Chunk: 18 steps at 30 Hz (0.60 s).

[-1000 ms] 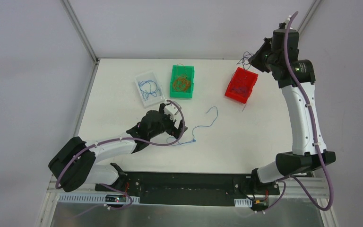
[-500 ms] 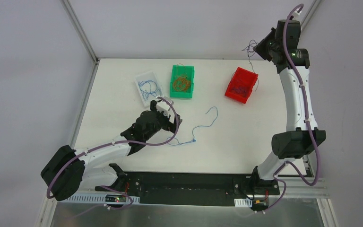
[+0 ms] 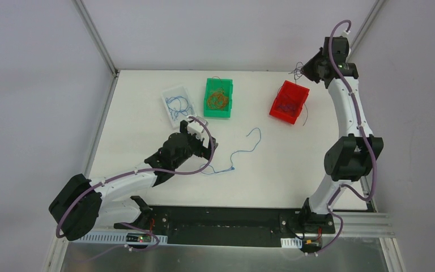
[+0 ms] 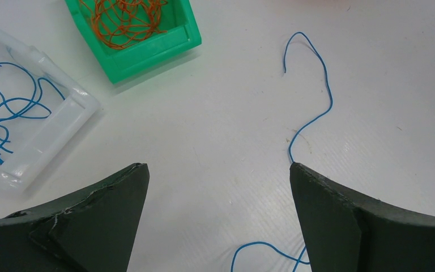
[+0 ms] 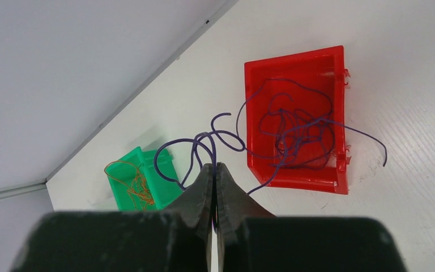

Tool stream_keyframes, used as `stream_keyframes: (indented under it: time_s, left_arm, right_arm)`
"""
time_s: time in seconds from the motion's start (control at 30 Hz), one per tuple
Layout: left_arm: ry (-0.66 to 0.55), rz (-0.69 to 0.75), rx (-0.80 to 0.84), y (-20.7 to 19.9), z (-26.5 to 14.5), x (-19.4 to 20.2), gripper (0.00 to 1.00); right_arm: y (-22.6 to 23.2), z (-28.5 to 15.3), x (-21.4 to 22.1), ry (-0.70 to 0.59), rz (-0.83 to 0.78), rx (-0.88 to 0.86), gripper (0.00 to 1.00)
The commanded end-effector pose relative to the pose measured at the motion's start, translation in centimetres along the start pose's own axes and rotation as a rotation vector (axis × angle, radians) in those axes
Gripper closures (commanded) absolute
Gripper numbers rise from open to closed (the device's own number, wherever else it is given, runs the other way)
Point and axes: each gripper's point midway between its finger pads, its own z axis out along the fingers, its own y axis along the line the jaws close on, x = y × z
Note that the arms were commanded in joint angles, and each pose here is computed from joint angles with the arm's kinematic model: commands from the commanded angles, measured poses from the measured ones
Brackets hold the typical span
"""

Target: Untangle the cables

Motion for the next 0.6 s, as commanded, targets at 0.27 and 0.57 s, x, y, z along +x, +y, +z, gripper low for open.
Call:
stream_keyframes:
  time_s: [0.27,0.57]
  left_arm:
    - [-0.043,0.001,-0.011,0.5,-0.7,-1.1,0.01]
    - [-0.039,0.002,-0.007,0.4,-0.6,-1.0,0.01]
  right_arm:
    - [6.4,-10.2,-6.7,-0.211,-0.011,-0.243,1.0]
    - [9.7,-13.6,-9.1,-0.261,-0.013,-0.36,1.0]
